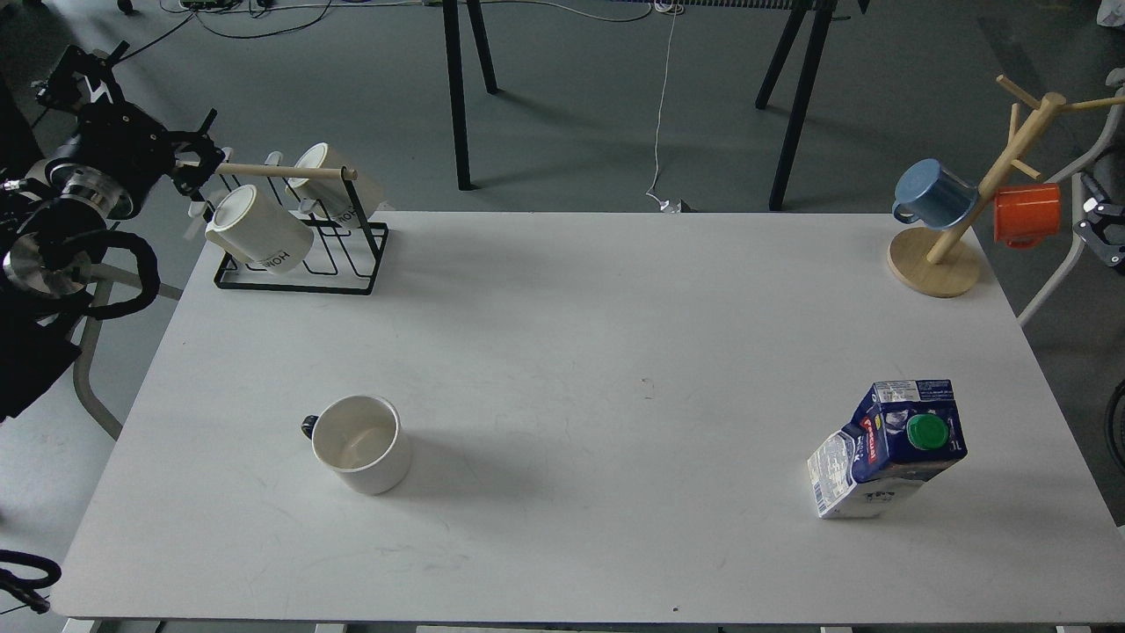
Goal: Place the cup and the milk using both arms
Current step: 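Move the left gripper from the rack area toward the white mug, then lower the left gripper and grasp the white mug's rim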
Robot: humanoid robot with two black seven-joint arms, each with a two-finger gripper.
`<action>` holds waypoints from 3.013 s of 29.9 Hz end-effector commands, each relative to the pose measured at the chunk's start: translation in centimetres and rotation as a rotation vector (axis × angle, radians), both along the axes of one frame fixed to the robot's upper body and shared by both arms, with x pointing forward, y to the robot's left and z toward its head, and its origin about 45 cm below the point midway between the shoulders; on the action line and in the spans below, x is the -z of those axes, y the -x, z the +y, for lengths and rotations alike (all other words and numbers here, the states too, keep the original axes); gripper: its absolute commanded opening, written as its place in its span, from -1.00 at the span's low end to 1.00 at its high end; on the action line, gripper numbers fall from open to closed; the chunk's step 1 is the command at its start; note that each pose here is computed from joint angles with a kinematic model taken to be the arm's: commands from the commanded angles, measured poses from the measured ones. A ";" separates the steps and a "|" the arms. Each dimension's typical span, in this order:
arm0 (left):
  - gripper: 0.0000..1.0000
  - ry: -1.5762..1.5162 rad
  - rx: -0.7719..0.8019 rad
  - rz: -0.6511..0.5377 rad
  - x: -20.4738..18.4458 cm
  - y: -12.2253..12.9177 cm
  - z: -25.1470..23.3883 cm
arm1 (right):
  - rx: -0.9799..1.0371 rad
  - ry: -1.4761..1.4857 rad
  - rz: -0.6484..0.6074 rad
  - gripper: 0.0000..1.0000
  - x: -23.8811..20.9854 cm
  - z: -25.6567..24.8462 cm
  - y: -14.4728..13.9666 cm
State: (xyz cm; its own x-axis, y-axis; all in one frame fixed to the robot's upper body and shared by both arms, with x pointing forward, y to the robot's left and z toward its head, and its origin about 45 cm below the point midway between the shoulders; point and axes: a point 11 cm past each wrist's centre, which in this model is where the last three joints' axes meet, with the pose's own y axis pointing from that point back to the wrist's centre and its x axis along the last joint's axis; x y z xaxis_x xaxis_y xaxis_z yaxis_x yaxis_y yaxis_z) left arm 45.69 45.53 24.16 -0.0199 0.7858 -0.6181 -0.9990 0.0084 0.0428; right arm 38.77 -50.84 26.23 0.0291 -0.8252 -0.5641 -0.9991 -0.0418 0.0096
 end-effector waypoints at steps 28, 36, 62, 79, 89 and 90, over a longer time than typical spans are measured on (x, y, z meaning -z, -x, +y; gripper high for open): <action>1.00 -0.009 -0.292 -0.326 -6.2 1.6 6.5 | 0.037 -0.018 -0.024 0.99 0.2 -0.7 0.5; 1.00 -0.145 -0.264 -0.290 -6.5 2.6 8.0 | 0.036 -0.016 -0.022 0.99 0.2 -0.7 0.5; 1.00 -2.145 1.182 -0.324 -2.7 8.7 -8.1 | 0.057 -0.012 0.017 0.99 1.8 -1.4 1.6; 0.98 -2.164 1.366 -0.324 6.3 11.7 -9.3 | 0.061 -0.013 0.032 0.99 2.4 -1.5 2.1; 0.98 -2.109 1.426 -0.288 8.9 14.1 -8.8 | 0.063 -0.011 0.034 0.99 2.5 -1.6 2.2; 0.98 -2.107 1.422 -0.298 9.1 14.1 -9.0 | 0.062 -0.011 0.036 0.99 2.5 -1.6 2.2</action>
